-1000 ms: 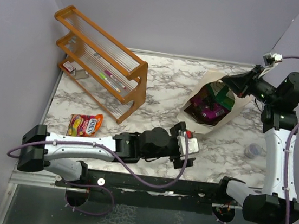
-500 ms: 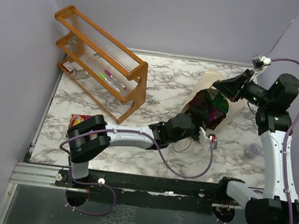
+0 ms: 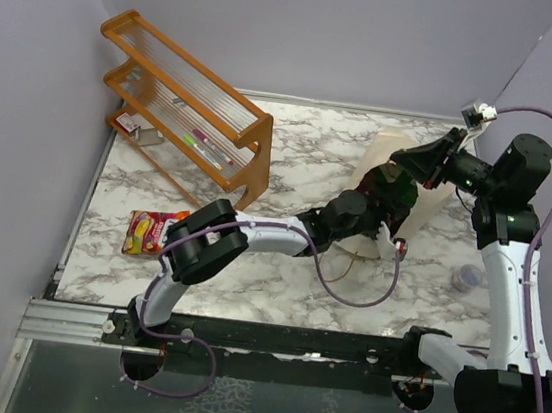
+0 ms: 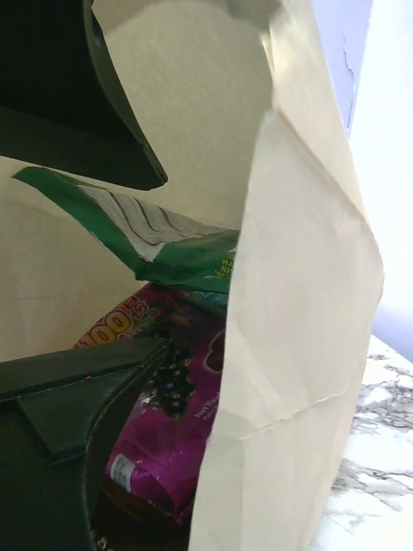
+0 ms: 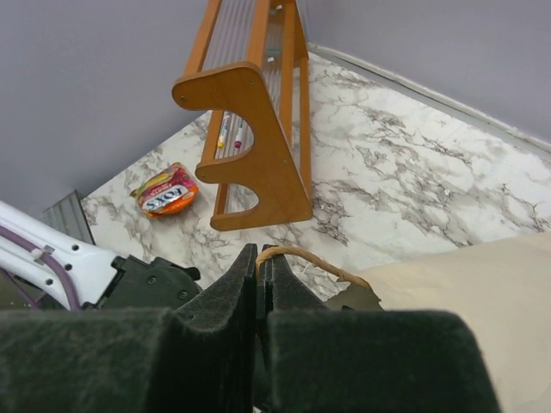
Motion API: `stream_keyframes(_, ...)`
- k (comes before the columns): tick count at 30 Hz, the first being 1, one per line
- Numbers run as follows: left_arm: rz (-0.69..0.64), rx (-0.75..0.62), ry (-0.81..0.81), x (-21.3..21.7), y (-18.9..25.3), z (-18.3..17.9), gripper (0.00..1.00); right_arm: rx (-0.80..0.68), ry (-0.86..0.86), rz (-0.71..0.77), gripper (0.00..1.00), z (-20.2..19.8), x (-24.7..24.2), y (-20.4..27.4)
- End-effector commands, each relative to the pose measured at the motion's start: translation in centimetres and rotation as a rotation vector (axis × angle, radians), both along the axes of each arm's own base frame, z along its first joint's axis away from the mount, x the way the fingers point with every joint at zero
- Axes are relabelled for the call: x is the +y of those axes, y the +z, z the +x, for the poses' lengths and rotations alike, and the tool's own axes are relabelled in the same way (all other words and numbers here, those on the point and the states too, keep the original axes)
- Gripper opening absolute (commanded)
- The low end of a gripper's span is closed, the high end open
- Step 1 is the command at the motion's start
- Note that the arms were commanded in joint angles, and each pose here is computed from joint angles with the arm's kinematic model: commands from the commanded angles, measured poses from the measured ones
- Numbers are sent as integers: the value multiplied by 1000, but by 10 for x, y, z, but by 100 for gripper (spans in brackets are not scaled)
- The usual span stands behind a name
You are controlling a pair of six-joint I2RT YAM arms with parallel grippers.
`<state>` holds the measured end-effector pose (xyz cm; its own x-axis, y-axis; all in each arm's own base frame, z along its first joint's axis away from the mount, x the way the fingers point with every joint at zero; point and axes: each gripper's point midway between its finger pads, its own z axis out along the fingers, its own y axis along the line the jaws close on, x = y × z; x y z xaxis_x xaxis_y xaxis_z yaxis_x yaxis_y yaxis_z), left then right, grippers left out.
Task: Take the snacks out of the paper bag
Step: Take out the snack from the paper bag.
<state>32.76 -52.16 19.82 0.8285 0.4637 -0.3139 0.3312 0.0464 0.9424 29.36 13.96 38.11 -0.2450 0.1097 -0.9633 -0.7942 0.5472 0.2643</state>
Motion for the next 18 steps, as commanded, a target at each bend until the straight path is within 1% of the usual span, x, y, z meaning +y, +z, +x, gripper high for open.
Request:
stream_keyframes(1,-64,-68,-56,-17,22,16,70,-74,38,-2,1,-9,5,25)
stream_keyframes(6,-62,-76,-73,-31,20,28,70,-72,48,3,1,-9,7,27)
stream_keyframes(7,-72,-77,-65,-32,21,32,69,-73,48,3,1,-9,7,28)
stream_keyframes(9,-90,-81,-46,-31,26,39,59,-73,48,2,1,-8,7,28)
stream_keyframes(14,-80,-82,-33,-27,23,43,41,-74,22,-1,1,-2,5,28)
stream_keyframes(16,-80,-79,-24,-25,22,42,32,-78,5,-3,1,0,3,30)
stream_keyframes(17,-81,-77,-16,-23,21,41,24,-77,-7,-3,1,2,2,30)
stream_keyframes(18,-81,-80,-7,-22,21,39,7,-77,-21,-4,1,5,1,30)
